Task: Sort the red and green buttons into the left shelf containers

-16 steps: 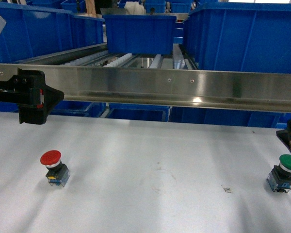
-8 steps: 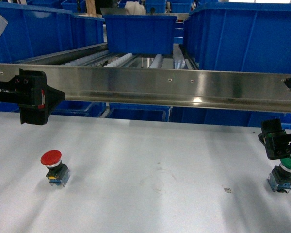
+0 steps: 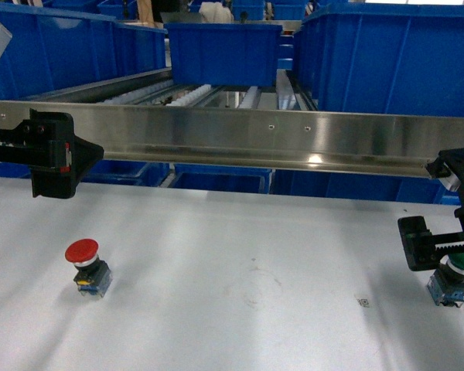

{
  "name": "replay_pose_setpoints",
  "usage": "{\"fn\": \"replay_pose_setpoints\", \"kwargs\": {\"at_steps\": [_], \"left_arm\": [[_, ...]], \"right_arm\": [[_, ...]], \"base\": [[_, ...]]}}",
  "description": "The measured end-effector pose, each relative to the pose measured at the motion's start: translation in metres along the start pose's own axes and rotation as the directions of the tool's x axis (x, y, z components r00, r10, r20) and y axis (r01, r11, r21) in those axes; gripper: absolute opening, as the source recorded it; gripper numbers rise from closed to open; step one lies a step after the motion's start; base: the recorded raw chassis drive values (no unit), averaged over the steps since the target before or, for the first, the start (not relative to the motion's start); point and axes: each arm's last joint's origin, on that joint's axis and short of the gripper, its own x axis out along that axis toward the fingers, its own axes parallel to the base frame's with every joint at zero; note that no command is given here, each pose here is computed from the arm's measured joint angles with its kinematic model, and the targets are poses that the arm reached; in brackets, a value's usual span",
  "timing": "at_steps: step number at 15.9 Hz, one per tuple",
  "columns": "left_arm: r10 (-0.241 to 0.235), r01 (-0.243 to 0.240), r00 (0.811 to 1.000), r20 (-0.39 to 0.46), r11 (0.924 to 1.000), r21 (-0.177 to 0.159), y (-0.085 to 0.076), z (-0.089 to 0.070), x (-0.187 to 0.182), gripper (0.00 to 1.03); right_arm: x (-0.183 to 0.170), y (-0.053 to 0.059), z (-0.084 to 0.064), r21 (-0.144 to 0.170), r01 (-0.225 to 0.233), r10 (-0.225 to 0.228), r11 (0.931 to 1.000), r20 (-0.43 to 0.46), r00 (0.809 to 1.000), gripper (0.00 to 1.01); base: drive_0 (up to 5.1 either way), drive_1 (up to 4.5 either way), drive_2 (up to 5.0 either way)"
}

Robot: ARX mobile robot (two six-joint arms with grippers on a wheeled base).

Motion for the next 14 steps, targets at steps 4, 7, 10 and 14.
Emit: {"fn": "replay_pose_setpoints", "kwargs": {"at_steps": [4,7,10,14], "left_arm": [[0.0,0.0,1.0,0.0,1.0,0.0,0.0,0.0,0.0,0.98],[0.0,0.0,1.0,0.0,1.0,0.0,0.0,0.0,0.0,0.98],[0.0,0.0,1.0,0.0,1.0,0.0,0.0,0.0,0.0,0.98],[0.0,0.0,1.0,0.0,1.0,0.0,0.0,0.0,0.0,0.98]], "right_arm": [[0.002,0.001,-0.005,0.02,0.014,-0.013,0.9997,-0.018,1.0,0.98],[0.011,0.005,-0.018,0.022,0.012,-0.011,0.9997,-0.062,0.998,0.98],[0.02,0.01,-0.028,0.023,0.025,-0.023,0.9994,-0.086,0.996,0.98],[0.027,0.01,-0.032,0.029,0.041,-0.039,0.9987,-0.084,0.996,0.65]], "base": [[0.0,0.0,0.0],[0.0,0.0,0.0],[0.0,0.0,0.0],[0.0,0.0,0.0]]}}
